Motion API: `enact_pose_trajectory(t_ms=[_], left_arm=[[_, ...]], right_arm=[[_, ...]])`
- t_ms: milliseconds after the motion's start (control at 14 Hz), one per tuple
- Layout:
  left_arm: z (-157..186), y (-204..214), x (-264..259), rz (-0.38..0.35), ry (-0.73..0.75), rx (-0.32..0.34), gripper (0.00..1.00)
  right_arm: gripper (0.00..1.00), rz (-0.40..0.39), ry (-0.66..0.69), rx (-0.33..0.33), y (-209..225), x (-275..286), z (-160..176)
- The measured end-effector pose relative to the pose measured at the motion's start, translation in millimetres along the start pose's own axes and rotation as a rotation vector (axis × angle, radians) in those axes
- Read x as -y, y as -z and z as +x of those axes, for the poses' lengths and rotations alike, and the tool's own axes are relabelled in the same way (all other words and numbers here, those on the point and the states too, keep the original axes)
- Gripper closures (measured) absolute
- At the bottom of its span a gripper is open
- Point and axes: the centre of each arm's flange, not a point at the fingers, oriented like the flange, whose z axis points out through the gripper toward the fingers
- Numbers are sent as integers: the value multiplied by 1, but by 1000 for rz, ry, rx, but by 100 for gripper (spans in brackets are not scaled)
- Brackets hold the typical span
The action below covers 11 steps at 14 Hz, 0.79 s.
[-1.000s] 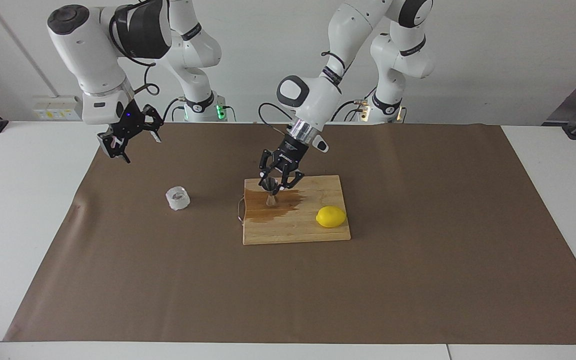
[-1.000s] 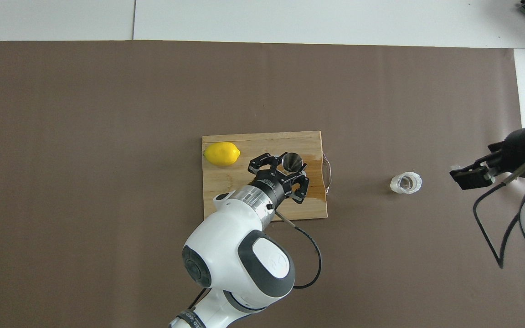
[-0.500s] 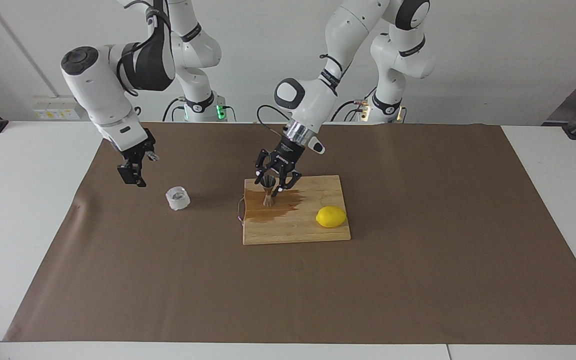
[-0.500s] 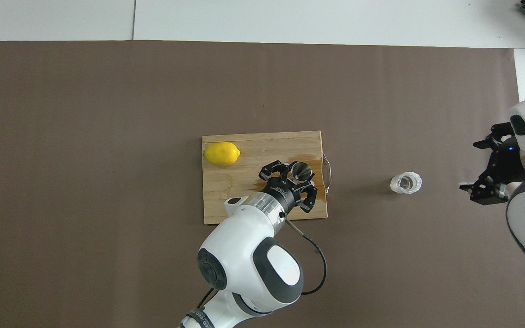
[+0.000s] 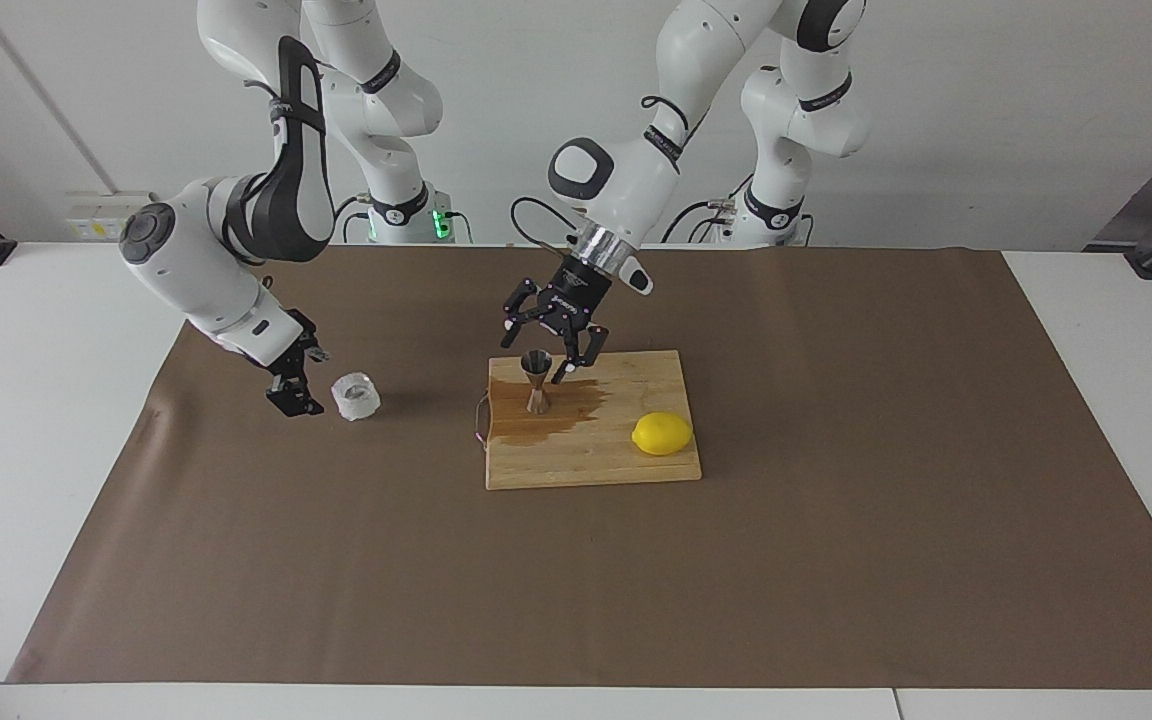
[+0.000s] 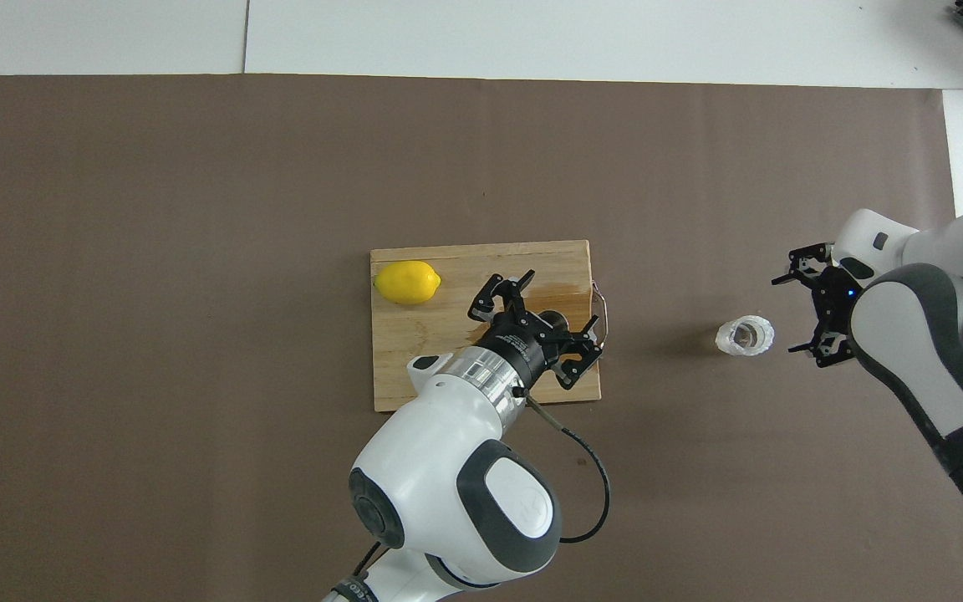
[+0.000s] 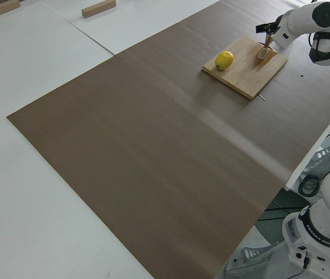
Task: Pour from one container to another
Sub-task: 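Set the metal cup on the board while the right gripper grasps the white cup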
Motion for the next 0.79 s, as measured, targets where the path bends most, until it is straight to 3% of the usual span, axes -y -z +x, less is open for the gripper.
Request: enact_pose_trajectory(t_ms=[429, 643, 786], left_arm=[[-25, 20, -26, -37, -338, 46, 0], [-43, 37, -64, -100, -459, 69, 0], [-58, 51, -91, -125, -557, 88, 0]], right_arm=[[0, -5, 19, -71, -39, 16, -9], [0, -28, 33, -93, -51, 17, -12], [0, -47, 20, -144, -63, 18, -13]])
